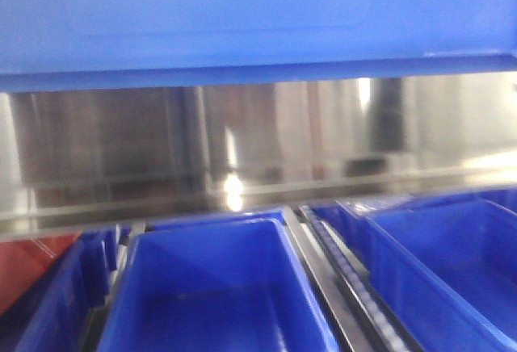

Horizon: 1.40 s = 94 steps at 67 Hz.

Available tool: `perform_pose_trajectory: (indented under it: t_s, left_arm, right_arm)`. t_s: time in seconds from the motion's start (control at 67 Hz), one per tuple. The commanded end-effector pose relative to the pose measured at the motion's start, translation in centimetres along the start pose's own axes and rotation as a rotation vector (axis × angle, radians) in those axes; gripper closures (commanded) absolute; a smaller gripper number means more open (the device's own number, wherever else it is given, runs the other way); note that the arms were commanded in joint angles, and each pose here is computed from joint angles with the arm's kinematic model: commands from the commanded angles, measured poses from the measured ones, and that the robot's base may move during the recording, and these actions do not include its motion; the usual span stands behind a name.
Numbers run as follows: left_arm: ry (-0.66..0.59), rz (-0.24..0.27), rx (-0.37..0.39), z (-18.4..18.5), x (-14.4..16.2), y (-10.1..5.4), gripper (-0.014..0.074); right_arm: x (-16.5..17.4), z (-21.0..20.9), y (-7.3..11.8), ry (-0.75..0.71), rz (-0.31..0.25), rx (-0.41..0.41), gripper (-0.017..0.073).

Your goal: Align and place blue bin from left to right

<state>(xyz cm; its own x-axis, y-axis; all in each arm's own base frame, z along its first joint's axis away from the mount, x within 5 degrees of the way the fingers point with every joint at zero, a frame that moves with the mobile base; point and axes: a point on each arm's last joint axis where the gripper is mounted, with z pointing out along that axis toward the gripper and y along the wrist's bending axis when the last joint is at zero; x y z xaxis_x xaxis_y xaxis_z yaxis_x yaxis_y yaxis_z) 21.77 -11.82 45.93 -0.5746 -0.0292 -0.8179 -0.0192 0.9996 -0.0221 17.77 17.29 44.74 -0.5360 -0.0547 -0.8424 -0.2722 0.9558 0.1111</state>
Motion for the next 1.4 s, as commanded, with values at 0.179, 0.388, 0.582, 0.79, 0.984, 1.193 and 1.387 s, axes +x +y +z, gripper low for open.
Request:
perform_pose_trajectory:
  t_s: [0.179, 0.388, 0.582, 0.79, 0.984, 1.193, 1.387]
  left_arm:
    - [-0.090, -0.009, 0.104, -0.81, -0.86, -0.77, 0.0704]
    - [-0.090, -0.009, 0.104, -0.81, -0.86, -0.77, 0.0704]
    - [-0.090, -0.009, 0.104, -0.81, -0.86, -0.77, 0.0704]
    - [-0.090, -0.009, 0.104, -0.81, -0.86, -0.77, 0.0704]
    - [-0.090, -0.009, 0.104, -0.81, -0.86, -0.77, 0.0704]
    - [-0.090, -0.009, 0.104, -0.81, -0.86, -0.77, 0.0704]
    - [-0.095, -0.009, 0.108, -0.82, -0.90, -0.81, 0.0704]
  right_arm:
    - [-1.42, -0.94, 1.14, -0.138, -0.008, -0.139, 0.0638]
    - [-1.42, -0.94, 1.14, -0.138, -0.008, -0.139, 0.0638]
    - [-1.42, -0.94, 1.14, -0.138, -0.008, -0.139, 0.0638]
    - [-1.42, -0.94, 1.14, -0.138, -0.008, -0.139, 0.0638]
    - [-1.42, -0.94, 1.14, -0.138, -0.008, -0.139, 0.0638]
    - [-1.42, -0.94, 1.14, -0.138, -0.008, -0.139, 0.0638]
    - [-1.42, -0.94, 1.14, -0.138, -0.008, -0.139, 0.0638]
